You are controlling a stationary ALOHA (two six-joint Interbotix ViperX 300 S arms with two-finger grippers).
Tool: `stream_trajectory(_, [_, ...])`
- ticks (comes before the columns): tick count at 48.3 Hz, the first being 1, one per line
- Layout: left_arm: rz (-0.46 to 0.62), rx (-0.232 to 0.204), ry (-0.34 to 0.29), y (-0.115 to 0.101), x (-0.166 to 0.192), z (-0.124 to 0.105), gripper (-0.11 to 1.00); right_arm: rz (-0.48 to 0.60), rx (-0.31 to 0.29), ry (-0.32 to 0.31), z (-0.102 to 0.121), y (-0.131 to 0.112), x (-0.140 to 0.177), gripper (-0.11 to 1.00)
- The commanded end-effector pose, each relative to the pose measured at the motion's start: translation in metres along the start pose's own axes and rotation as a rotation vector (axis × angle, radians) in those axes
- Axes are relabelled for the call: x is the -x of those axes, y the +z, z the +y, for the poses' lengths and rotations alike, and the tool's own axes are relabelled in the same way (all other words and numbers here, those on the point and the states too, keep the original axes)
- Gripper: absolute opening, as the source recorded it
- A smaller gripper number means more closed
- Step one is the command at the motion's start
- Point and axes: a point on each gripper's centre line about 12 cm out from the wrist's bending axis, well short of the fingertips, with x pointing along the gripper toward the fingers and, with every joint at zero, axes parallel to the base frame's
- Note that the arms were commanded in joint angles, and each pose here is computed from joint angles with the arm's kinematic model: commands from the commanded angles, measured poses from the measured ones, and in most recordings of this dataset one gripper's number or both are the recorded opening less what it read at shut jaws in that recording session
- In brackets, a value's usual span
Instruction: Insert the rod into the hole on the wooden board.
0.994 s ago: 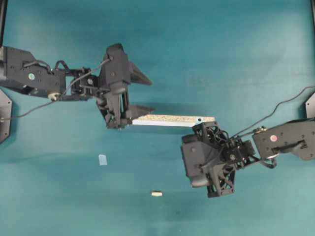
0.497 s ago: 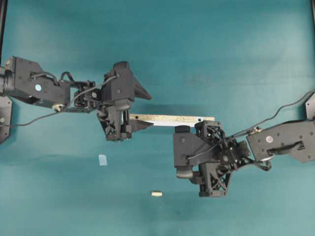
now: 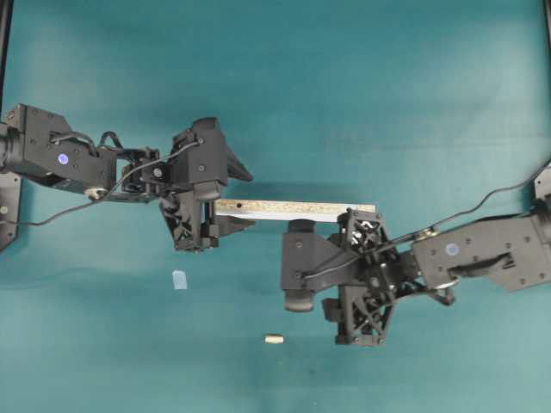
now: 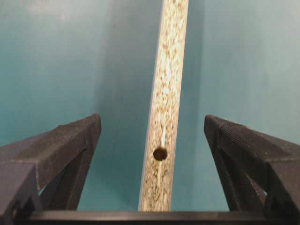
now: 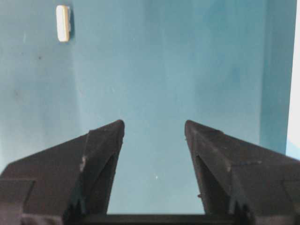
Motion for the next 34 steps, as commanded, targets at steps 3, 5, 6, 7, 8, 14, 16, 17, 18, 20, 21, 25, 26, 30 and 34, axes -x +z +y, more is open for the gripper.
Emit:
stream_trajectory(3, [-0.023, -0.002, -0.003, 0.004, 0.003, -0.001, 0.98, -0.019, 0.000, 0.011, 0.011, 0.016, 0.004, 0.65])
stream_trajectory(5, [-0.023, -0.001, -0.002, 0.004, 0.003, -0.001, 0.98, -0.015, -0.003, 0.008, 0.011, 0.018, 0.002, 0.65])
stream_trajectory(6, [-0.023, -0.002, -0.003, 0.003, 0.003, -0.001, 0.98, -0.013, -0.002, 0.008, 0.013, 0.019, 0.000, 0.65])
stream_trajectory(7, [-0.023, -0.002, -0.003, 0.003, 0.003, -0.001, 0.98, -0.009, -0.003, 0.006, 0.013, 0.020, -0.001, 0.65])
stream_trajectory(8, [-0.021, -0.002, -0.003, 0.003, 0.003, -0.001, 0.98, -0.009, -0.004, 0.006, 0.014, 0.021, -0.001, 0.65])
stream_trajectory(14, [-0.018, -0.002, -0.002, 0.001, -0.002, -0.001, 0.98, 0.011, -0.015, 0.002, 0.018, 0.025, -0.008, 0.65])
stream_trajectory(16, [-0.015, -0.002, -0.002, 0.000, -0.004, -0.001, 0.98, 0.015, -0.016, 0.000, 0.019, 0.026, -0.009, 0.65])
stream_trajectory(17, [-0.017, -0.004, -0.002, 0.000, -0.006, -0.001, 0.98, 0.017, -0.019, 0.001, 0.019, 0.026, -0.010, 0.65])
stream_trajectory(18, [-0.015, -0.002, -0.001, -0.001, -0.007, -0.001, 0.98, 0.019, -0.020, 0.001, 0.020, 0.027, -0.011, 0.65])
stream_trajectory(20, [-0.014, -0.002, -0.001, -0.003, -0.010, -0.001, 0.98, 0.022, -0.024, 0.002, 0.021, 0.027, -0.012, 0.65])
stream_trajectory(21, [-0.018, -0.002, 0.000, -0.003, -0.012, -0.001, 0.98, 0.023, -0.024, 0.001, 0.021, 0.028, -0.012, 0.65])
stream_trajectory(25, [-0.034, -0.007, 0.000, -0.003, -0.016, -0.001, 0.98, 0.031, -0.037, 0.005, 0.023, 0.030, -0.013, 0.65])
stream_trajectory(26, [-0.038, -0.007, 0.001, -0.003, -0.017, 0.000, 0.98, 0.035, -0.041, 0.005, 0.024, 0.030, -0.013, 0.65])
stream_trajectory(30, [-0.064, -0.010, 0.001, -0.001, -0.020, 0.000, 0.98, 0.055, -0.048, 0.002, 0.026, 0.030, -0.014, 0.65])
stream_trajectory(34, [-0.087, -0.015, 0.001, 0.001, -0.021, 0.000, 0.98, 0.072, -0.048, -0.006, 0.029, 0.031, -0.017, 0.65])
